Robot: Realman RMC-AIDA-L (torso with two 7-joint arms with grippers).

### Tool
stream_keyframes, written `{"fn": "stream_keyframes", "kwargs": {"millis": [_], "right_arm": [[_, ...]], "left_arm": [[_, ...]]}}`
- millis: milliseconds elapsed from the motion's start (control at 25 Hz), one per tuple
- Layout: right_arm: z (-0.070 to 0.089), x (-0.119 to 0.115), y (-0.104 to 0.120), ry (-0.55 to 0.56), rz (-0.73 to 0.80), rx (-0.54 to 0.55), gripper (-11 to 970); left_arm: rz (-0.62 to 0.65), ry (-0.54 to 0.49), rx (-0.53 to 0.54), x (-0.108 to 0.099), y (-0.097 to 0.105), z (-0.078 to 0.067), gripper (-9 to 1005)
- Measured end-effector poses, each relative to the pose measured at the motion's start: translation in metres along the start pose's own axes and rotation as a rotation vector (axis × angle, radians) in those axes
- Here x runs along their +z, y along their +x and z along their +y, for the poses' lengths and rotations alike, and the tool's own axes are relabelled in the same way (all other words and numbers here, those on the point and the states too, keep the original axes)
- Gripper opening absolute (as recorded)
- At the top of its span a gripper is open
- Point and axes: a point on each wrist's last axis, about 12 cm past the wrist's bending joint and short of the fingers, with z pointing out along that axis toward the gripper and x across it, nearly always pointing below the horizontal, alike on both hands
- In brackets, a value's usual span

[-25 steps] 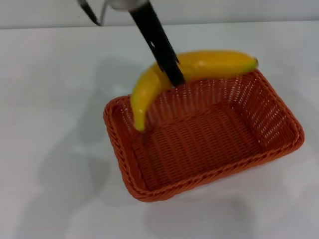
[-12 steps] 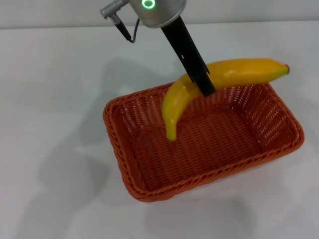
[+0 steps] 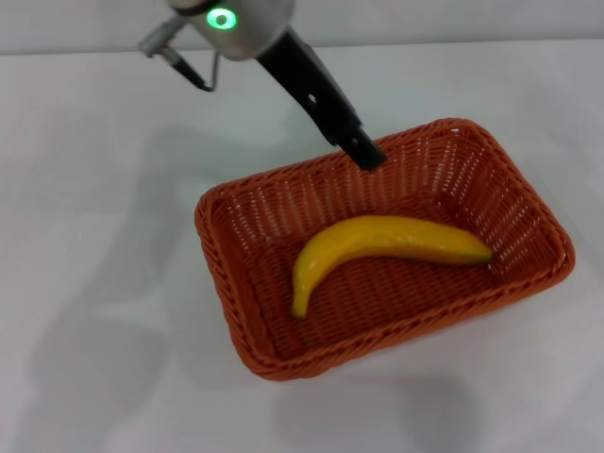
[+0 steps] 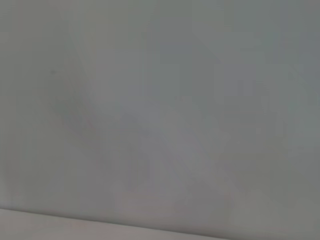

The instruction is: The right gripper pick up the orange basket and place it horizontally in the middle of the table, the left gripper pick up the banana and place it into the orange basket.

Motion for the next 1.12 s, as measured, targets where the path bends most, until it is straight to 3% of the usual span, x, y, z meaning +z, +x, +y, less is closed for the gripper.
{"fn": "stream_keyframes", "kwargs": {"millis": [40, 280, 320, 600, 920, 1120], "right_arm": [[-0.001, -0.001, 0.0, 0.003, -0.002, -0.003, 745], [-0.009, -0.018, 0.0, 0.059, -0.035, -0.033, 745], [-0.011, -0.02, 0.0, 0.069, -0.047, -0.037, 745], [-0.014, -0.019, 0.005, 0.095, -0.142, -0.069, 745], [-0.019, -0.014, 0.037, 0.053, -0.396, -0.038, 745], [-0.024, -0.022, 0.059, 0.104, -0.401, -0.051, 745]], "left_arm": [[-0.028, -0.023, -0.006, -0.005, 0.004, 0.002, 762], [-0.229, -0.171, -0.047, -0.031, 0.024, 0.013, 754], [-0.325, -0.238, -0.081, -0.04, 0.043, 0.018, 753], [-0.604, -0.354, -0.168, -0.061, 0.112, 0.013, 752], [-0.84, -0.433, -0.222, -0.059, 0.197, -0.001, 757], [-0.975, -0.451, -0.277, -0.045, 0.238, -0.007, 760]]}}
